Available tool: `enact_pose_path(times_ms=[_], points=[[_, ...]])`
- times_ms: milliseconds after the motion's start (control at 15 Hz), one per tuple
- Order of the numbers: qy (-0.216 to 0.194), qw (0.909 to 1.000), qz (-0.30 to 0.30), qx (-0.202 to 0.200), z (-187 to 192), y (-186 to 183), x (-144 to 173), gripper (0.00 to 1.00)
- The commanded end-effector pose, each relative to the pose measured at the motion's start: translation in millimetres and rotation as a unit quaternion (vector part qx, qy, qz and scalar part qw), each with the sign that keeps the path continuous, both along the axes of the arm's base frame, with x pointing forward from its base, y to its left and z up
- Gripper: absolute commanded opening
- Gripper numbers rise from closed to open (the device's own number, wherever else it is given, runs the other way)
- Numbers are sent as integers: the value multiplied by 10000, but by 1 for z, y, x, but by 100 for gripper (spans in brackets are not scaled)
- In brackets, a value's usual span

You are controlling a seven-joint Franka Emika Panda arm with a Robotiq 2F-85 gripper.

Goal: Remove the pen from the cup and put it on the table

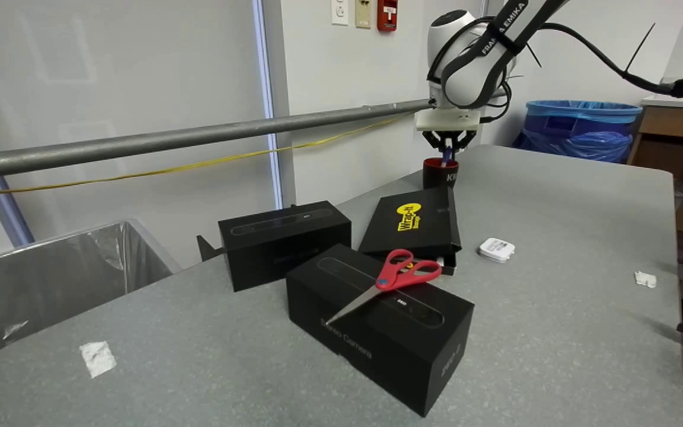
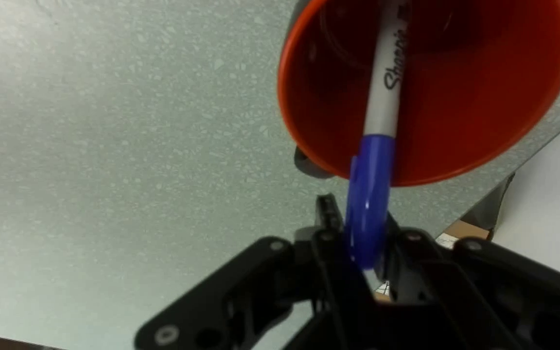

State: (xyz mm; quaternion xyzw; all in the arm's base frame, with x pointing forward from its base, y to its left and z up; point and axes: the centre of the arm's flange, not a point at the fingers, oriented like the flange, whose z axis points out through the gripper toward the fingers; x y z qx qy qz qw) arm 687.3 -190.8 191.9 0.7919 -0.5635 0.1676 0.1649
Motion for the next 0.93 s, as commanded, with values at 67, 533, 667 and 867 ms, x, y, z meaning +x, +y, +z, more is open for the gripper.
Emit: enact_pose_path(times_ms=[67, 533, 667, 867], points=[[66, 9999, -97, -125, 0, 4, 15, 0], [-125, 9999, -24, -63, 28, 5, 2, 1], [-316, 9995, -11, -49, 50, 4, -4, 1], [-718, 9974, -7, -33, 94, -1, -16, 1]])
